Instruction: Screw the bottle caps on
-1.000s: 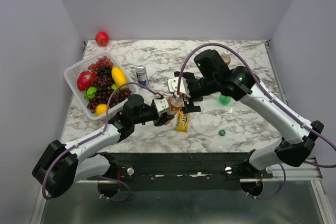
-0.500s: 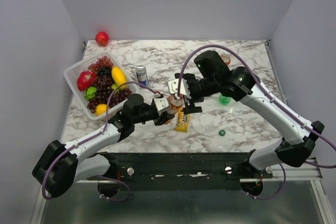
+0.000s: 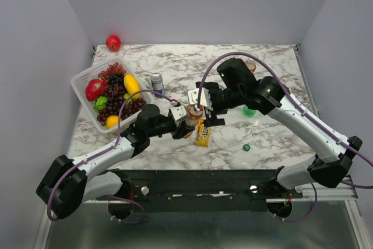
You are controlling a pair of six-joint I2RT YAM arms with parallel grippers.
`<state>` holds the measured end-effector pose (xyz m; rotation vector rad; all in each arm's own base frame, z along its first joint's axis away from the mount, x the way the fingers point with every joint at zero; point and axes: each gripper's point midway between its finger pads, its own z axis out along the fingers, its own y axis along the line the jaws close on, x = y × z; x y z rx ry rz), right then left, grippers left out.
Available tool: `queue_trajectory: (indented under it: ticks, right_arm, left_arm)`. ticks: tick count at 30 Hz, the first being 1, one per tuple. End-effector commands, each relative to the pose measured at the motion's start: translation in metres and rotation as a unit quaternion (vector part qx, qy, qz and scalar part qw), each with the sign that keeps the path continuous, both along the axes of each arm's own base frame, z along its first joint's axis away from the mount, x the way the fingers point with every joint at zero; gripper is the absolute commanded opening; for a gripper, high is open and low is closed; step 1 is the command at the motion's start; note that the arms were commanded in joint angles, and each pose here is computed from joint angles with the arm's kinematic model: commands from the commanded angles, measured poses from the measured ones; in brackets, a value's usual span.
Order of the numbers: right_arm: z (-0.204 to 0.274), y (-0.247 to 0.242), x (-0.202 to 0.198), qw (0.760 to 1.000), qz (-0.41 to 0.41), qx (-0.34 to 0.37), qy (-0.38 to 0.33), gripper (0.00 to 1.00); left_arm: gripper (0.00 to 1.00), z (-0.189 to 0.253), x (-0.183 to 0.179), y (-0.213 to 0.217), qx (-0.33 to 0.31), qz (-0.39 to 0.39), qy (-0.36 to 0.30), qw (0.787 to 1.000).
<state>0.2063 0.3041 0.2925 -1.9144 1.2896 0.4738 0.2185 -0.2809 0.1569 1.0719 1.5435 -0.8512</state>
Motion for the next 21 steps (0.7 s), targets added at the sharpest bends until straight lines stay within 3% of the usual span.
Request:
queue_trajectory:
  ticks: [1,21]
  right_arm:
    - [0.003,-0.004,-0.001,1.0,-0.019,0.002,-0.005,0.96]
    - [-0.001,-0.014,0.009,0.997,-0.078,-0.015,-0.002,0.94]
  left_arm:
    - [0.0,0.021,0.014,-0.004,-0.029,0.027,-0.011,0.999]
    - [0.0,0.019,0.016,-0.002,-0.036,0.041,0.002,0.998]
